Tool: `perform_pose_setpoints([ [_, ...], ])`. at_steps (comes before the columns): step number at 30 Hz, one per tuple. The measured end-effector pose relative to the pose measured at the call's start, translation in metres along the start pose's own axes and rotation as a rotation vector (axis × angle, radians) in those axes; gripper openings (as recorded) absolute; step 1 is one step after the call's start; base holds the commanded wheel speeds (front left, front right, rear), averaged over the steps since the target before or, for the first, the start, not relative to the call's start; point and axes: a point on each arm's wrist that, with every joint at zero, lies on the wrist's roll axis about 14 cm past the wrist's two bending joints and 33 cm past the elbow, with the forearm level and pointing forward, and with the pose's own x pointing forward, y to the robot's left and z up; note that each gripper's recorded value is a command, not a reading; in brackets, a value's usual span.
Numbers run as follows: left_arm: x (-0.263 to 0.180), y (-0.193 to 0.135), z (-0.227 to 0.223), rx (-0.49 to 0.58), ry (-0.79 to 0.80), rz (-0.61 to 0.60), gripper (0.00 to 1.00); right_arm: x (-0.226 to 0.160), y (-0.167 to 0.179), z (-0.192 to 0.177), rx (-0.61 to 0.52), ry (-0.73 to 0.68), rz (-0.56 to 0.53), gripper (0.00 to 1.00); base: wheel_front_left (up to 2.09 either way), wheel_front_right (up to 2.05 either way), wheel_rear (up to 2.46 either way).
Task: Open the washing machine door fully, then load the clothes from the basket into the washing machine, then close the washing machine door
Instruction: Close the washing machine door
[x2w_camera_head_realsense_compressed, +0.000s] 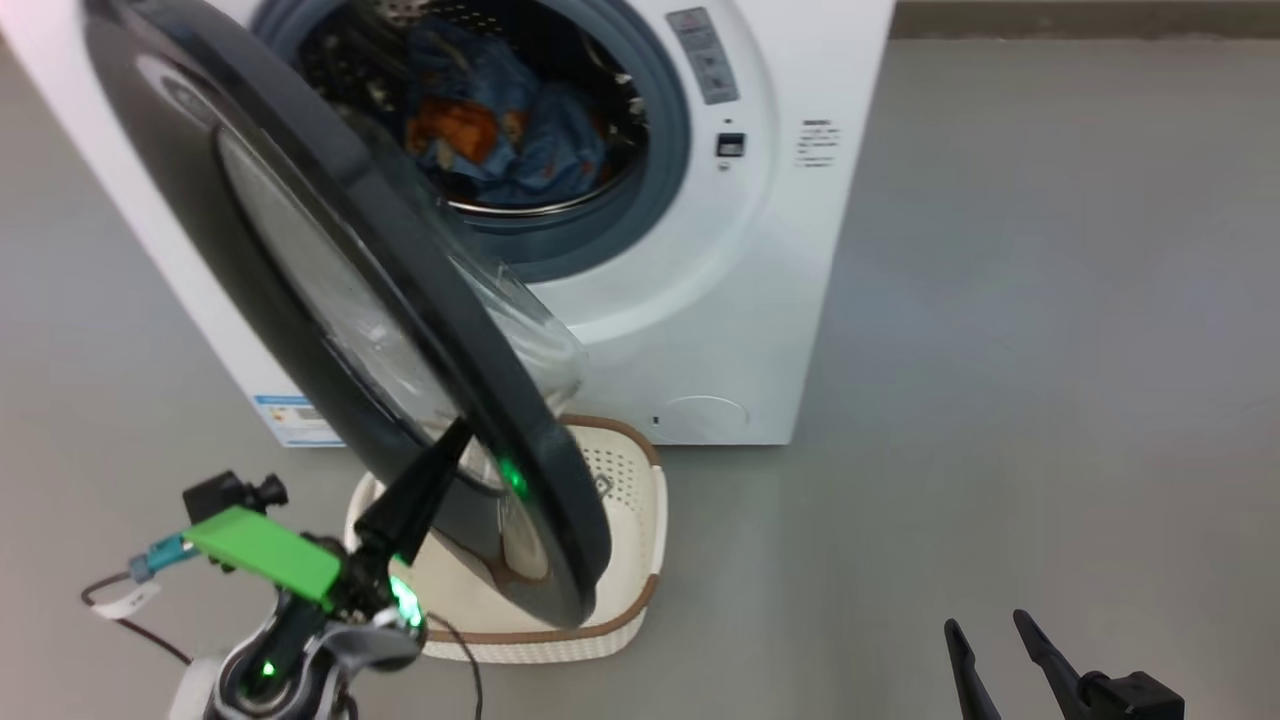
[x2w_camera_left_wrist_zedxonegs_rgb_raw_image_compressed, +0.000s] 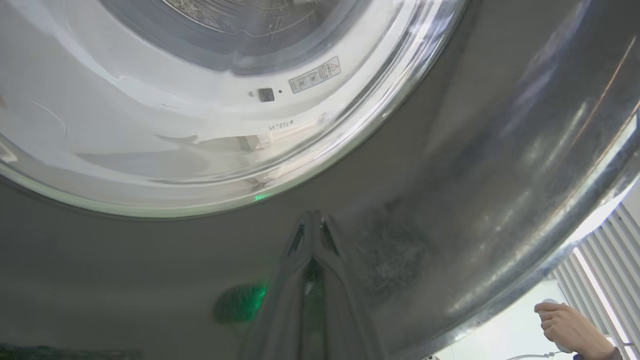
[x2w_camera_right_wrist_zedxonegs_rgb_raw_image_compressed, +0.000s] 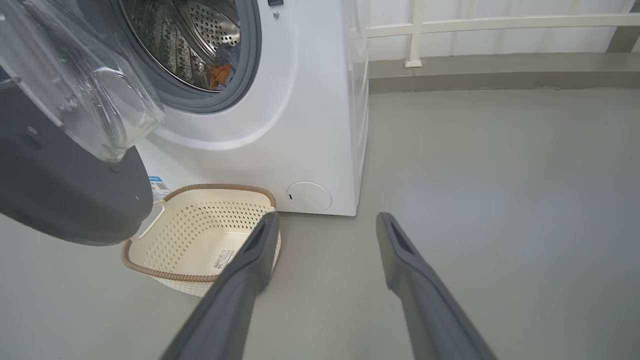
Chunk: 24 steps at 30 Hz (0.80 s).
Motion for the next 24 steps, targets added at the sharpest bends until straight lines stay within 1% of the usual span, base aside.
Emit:
perform_pose_setpoints([
  [7, 0.042, 0.01, -0.004, 0.021, 0.024, 0.042, 0.0, -0.001, -0.015, 0.006, 0.004, -0.021, -0.05, 1.0, 0.0, 0.0, 0.0],
  [13, 0.075, 0.01, -0.004, 0.019, 0.035, 0.045, 0.0, -0.007, -0.03, 0.006, 0.004, -0.022, -0.101, 1.0, 0.0, 0.0, 0.0],
  [19, 0.099, 0.016, -0.008, 0.03, 0.047, 0.066, 0.0, -0.017, -0.043, 0.002, 0.007, -0.009, -0.148, 1.0, 0.0, 0.0, 0.0],
  [24, 0.108, 0.025, -0.012, 0.022, 0.046, 0.094, 0.0, -0.022, -0.048, 0.0, 0.009, -0.003, -0.165, 1.0, 0.0, 0.0, 0.0],
])
